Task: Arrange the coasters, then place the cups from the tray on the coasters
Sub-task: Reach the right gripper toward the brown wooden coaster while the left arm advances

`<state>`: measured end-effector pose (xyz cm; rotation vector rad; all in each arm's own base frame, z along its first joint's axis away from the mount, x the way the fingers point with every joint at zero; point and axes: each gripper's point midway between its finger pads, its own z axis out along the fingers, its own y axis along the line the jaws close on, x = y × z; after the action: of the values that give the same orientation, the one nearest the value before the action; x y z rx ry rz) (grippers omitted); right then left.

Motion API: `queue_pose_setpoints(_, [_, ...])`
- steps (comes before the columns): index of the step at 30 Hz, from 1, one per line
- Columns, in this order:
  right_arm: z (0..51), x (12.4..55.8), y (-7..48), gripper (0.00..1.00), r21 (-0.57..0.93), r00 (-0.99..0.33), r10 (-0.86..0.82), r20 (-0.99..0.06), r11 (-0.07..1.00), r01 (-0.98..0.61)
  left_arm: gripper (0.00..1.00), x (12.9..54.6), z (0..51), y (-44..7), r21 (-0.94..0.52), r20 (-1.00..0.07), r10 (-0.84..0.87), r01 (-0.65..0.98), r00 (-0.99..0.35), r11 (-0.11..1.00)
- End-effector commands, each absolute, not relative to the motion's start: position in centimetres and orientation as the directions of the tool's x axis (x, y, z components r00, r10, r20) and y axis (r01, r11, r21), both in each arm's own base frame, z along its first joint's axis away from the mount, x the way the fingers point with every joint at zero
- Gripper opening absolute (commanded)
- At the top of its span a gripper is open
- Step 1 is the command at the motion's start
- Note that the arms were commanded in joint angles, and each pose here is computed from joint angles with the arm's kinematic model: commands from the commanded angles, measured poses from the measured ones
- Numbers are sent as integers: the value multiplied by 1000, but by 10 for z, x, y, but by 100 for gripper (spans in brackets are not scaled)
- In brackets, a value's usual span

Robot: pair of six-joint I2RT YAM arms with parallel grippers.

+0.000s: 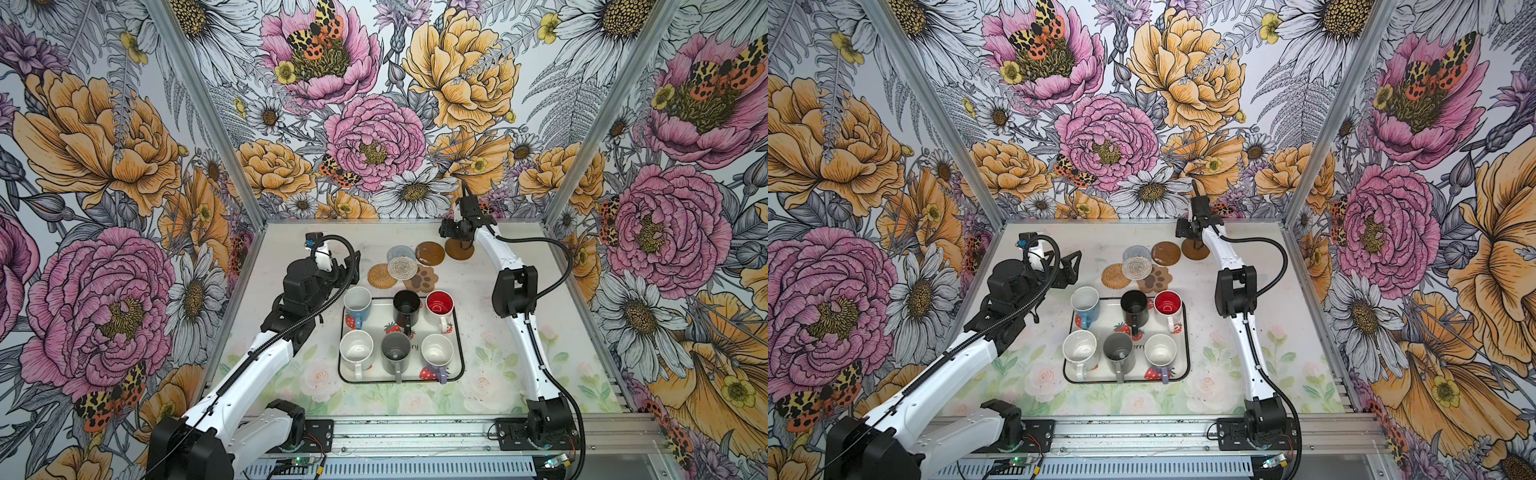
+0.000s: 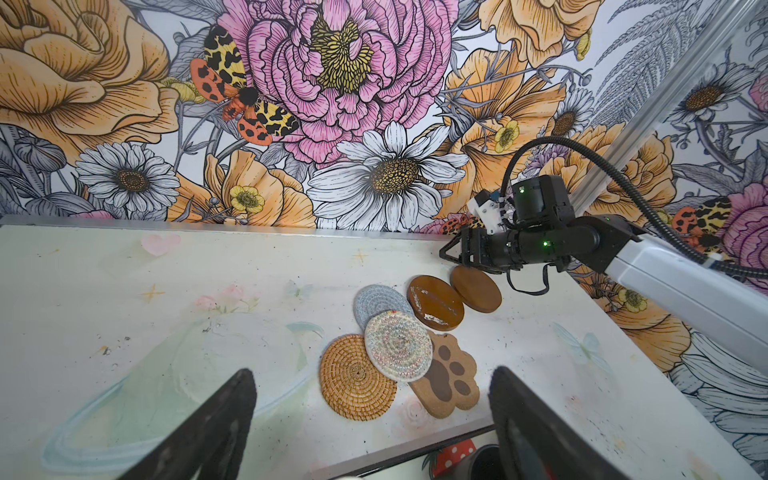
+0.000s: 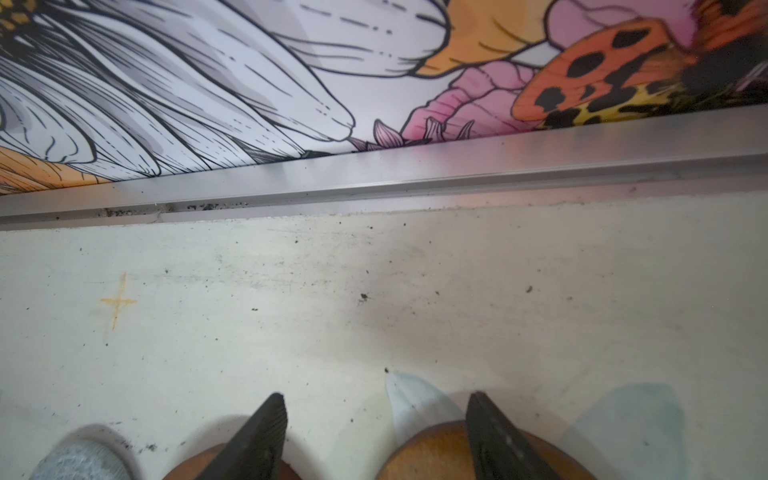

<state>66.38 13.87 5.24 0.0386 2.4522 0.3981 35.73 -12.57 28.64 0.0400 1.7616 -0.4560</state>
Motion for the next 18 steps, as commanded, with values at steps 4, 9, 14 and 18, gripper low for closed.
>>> queue_pose_setpoints(4, [50,672,141,71,342,-779,162,-605,937,-70,89,355,291,-125,-301,-943,-247,263,-222,917])
queue_pose_setpoints(9, [42,667,143,68,377,-800,187,-571,925,-53,89,362,291,-134,-333,-935,-273,292,-228,896])
queue_pose_setpoints(14, [32,659,140,64,374,-822,193,-536,927,-27,89,371,298,-148,-346,-931,-279,334,-234,877])
queue_pose_setpoints(18, [21,649,133,62,360,-848,195,-493,933,5,89,379,303,-163,-345,-932,-267,371,-245,862])
